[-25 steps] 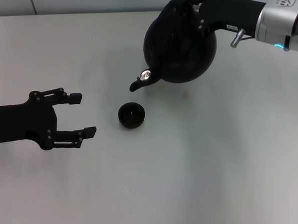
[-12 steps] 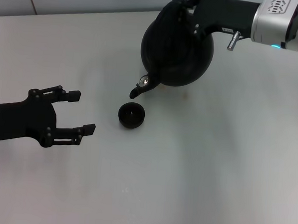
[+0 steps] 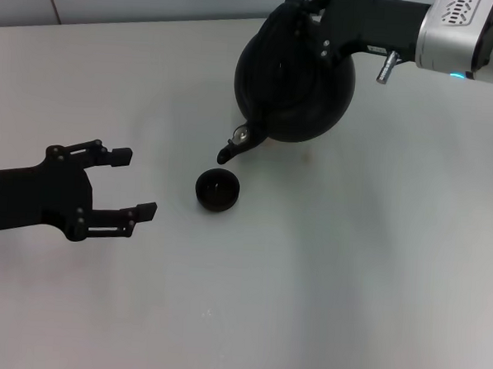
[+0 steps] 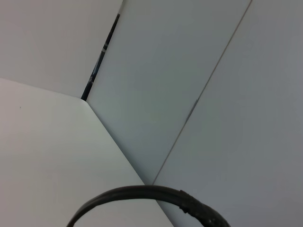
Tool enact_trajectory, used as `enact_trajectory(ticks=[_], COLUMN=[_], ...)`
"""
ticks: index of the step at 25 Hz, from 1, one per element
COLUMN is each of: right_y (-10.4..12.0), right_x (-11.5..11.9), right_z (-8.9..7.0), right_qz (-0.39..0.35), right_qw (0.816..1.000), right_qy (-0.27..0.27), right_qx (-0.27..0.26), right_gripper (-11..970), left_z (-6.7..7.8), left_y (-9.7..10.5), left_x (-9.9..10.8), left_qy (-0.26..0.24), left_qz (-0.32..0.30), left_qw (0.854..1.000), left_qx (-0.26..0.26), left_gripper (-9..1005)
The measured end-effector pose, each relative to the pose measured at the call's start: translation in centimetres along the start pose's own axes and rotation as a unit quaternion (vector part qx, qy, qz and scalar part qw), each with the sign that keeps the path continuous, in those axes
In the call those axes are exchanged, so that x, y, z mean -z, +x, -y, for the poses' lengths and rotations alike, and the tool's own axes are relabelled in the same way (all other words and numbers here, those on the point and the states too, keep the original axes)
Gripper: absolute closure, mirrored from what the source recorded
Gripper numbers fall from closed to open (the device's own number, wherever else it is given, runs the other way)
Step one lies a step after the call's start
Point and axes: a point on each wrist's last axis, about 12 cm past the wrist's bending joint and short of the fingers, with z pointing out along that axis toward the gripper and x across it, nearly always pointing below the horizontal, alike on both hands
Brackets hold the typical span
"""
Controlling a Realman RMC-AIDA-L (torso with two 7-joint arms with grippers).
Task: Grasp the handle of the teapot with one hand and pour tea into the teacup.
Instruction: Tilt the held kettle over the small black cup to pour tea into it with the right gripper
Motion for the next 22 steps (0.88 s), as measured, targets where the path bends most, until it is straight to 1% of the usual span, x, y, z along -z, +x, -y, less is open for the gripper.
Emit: enact_trajectory(ticks=[11,22], right_y=[0.01,-0.01], right_x=[-0.01,-0.29], right_z=[-0.02,-0.33], right_qz=[-0.001,-0.006], right_qw=[1.000,1.000], right_qy=[-0.002,-0.010], right_qx=[0.002,0.019], right_gripper=[834,835], left_z=[-0.02,-0.08], left_y=[0.04,0.03], left_x=[-0.06,-0.16], left_qy=[-0.002,-0.006], left_qz=[0.000,0.000], left_qw=[1.000,1.000], left_qx=[0.000,0.000], left_gripper=[130,130])
